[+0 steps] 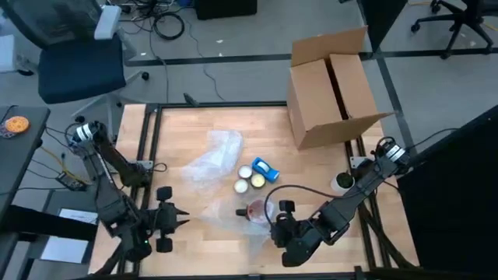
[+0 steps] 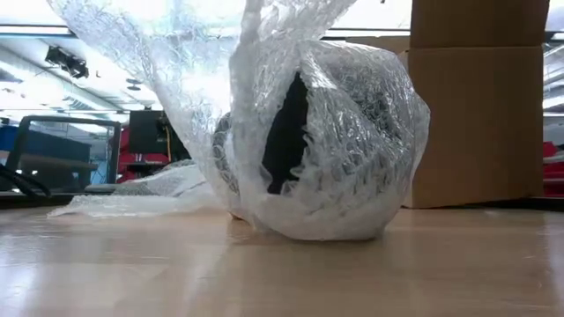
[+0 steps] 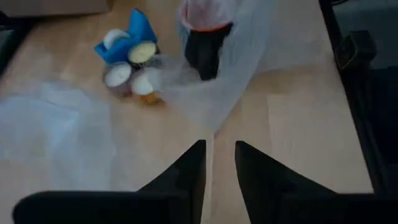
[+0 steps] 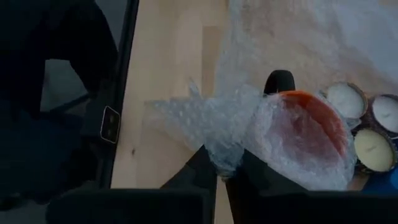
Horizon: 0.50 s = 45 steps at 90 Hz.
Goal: Wrap mug
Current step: Wrap the black mug with the transparent bubble wrap
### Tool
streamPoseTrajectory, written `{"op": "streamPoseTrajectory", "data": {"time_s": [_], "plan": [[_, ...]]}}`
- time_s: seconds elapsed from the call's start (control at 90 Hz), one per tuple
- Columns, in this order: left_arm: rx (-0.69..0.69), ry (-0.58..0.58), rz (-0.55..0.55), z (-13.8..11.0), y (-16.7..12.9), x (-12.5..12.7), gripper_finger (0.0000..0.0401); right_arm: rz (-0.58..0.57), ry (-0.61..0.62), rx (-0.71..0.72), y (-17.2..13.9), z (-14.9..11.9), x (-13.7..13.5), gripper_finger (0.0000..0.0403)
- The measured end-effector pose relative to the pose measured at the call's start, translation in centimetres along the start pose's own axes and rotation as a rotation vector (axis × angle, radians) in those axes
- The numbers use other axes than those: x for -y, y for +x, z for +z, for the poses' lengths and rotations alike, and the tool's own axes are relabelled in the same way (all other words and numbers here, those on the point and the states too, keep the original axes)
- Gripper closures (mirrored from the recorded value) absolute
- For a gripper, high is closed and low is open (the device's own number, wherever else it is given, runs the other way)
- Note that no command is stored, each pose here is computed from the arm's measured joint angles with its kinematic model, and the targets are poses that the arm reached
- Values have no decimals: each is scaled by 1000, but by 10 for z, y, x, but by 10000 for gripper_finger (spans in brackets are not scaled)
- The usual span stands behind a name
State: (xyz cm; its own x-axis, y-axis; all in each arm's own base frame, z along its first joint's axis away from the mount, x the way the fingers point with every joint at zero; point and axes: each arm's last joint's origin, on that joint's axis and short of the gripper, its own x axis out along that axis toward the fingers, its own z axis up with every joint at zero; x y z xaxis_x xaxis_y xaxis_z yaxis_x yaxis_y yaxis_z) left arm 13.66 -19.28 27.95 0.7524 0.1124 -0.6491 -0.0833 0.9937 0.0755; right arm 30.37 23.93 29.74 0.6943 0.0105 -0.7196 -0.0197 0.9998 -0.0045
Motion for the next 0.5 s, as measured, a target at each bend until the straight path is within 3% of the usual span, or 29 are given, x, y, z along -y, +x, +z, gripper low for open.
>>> {"op": "streamPoseTrajectory", "data": {"time_s": [0.211, 0.5], "plan": [[66, -12, -52, -10, 17, 5, 329, 0, 0, 0, 0, 0, 0, 403], [90, 2, 40, -2, 31, -6, 329, 0, 1, 0, 0, 0, 0, 403]]}}
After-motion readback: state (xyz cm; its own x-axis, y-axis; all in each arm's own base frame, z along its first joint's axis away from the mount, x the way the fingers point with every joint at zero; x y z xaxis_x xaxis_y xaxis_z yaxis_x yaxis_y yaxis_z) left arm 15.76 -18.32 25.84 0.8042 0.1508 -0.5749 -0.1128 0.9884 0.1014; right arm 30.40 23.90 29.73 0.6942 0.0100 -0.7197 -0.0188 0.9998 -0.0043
